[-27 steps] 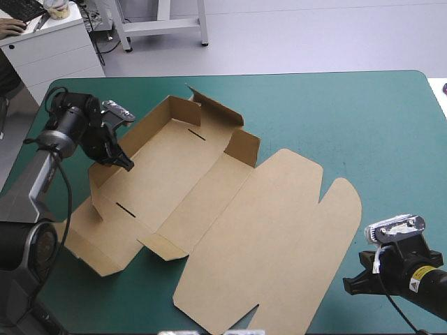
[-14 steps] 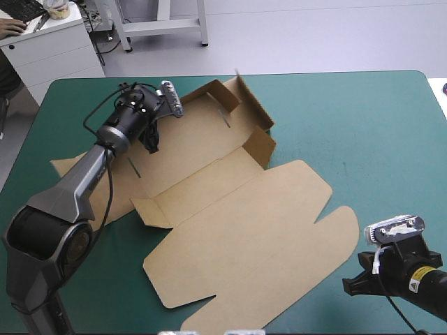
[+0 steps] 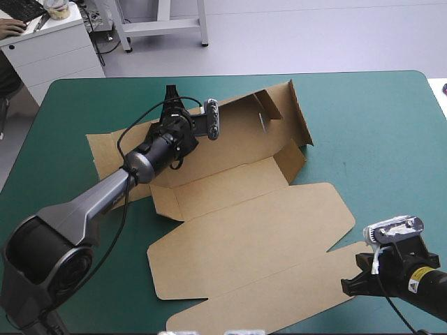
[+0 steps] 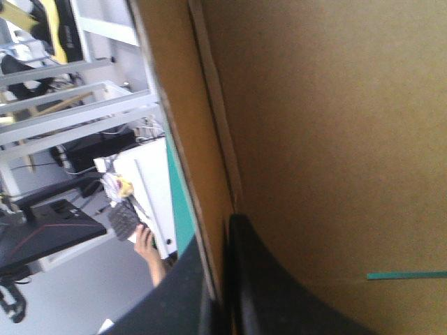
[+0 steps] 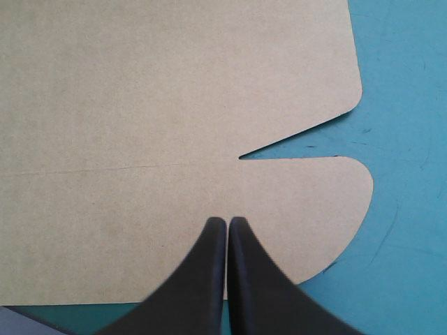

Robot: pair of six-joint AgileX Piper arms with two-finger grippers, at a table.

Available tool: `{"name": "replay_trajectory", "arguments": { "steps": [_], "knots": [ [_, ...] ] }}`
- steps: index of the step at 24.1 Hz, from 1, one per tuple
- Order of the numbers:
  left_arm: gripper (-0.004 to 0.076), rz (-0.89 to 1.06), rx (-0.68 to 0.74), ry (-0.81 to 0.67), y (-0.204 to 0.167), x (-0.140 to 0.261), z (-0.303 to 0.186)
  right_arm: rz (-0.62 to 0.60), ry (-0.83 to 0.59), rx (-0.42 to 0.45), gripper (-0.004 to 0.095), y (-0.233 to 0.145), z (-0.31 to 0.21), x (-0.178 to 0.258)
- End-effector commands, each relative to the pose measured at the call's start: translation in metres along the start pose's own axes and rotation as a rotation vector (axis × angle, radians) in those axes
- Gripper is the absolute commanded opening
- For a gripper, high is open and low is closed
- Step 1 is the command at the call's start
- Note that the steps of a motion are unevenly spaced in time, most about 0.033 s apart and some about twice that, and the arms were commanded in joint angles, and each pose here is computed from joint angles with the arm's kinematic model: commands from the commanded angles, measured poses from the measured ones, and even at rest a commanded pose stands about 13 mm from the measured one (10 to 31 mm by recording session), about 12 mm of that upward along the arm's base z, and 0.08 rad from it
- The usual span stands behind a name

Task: Fold the box

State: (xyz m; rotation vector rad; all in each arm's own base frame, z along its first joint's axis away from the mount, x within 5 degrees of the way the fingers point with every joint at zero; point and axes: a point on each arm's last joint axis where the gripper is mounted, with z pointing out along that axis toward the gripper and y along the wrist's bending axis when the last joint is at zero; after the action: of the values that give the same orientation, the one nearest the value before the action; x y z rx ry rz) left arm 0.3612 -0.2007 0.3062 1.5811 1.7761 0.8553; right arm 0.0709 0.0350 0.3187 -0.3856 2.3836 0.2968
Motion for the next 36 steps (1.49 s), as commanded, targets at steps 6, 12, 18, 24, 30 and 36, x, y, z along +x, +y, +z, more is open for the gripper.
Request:
{"name": "replay_trajectory", "arguments": {
  "steps": [6,12,18,24,30,36],
  "knots": [
    [-0.0010,0.108,-0.350,-0.231,-0.031,-0.004,-0.067,0.005,-0.064,-0.007,-0.0005,0.001,-0.005,-0.009],
    [-0.0010,0.156,-0.391,-0.308,-0.074,0.007,-0.078,0.000,-0.053,-0.005,-0.0005,0.001,-0.005,-0.008],
    [-0.0010,0.086,-0.420,-0.346,-0.073,0.010,-0.098,0.002,-0.078,-0.005,-0.0005,0.001,-0.005,-0.010],
    [-0.0010,0.100,-0.399,-0.387,-0.076,0.005,-0.100,0.001,-0.126,-0.006,0.0005,0.001,-0.006,-0.014],
    [-0.0010,0.100,-0.398,-0.390,-0.076,0.005,-0.100,-0.010,-0.140,0.011,0.0229,0.000,-0.006,-0.016],
    [-0.0010,0.101,-0.397,-0.391,-0.076,0.005,-0.100,0.053,-0.181,0.023,0.0764,-0.002,-0.003,-0.022]
  ]
}}
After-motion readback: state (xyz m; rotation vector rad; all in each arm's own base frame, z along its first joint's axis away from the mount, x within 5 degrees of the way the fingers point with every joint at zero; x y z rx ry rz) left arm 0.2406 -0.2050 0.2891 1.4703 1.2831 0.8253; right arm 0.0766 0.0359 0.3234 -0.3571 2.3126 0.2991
